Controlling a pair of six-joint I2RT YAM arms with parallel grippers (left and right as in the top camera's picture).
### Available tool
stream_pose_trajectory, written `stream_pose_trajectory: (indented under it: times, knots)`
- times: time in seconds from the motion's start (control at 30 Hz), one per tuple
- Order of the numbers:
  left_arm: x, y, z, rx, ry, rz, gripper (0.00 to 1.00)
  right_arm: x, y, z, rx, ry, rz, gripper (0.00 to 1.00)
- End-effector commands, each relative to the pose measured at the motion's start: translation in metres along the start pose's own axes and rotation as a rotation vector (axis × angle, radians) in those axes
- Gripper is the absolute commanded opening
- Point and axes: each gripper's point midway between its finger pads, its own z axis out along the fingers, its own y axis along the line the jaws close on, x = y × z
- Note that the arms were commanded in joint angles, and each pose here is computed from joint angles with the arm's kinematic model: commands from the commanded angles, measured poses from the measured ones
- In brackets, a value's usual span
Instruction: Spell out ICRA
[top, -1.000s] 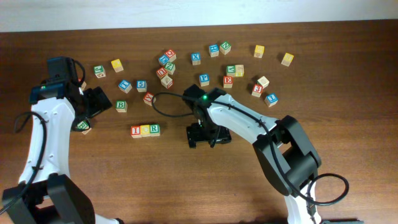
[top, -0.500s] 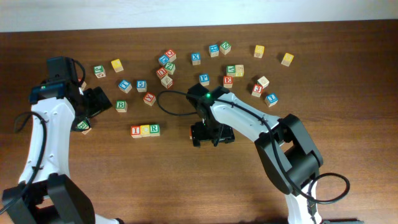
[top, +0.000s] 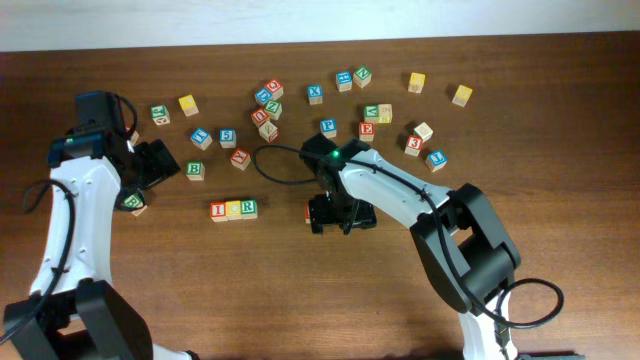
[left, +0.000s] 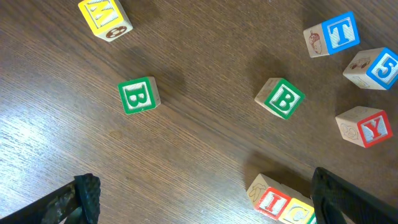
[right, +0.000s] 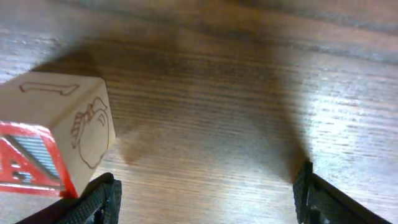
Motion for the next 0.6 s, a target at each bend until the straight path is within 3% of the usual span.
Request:
stream_pose_trajectory:
  times: [0.0,0.57]
  knots:
    - [-0.001,0.0,-0.002,0.007,-0.002,-0.009,0.99,-0.009,-0.005,0.011,0.007,-0.026,-0.005,0.79]
    - [-0.001,0.0,-0.002,0.007,-0.002,-0.009,0.99,-0.009,0.029,0.012,-0.075,-0.059,-0.058,0.79]
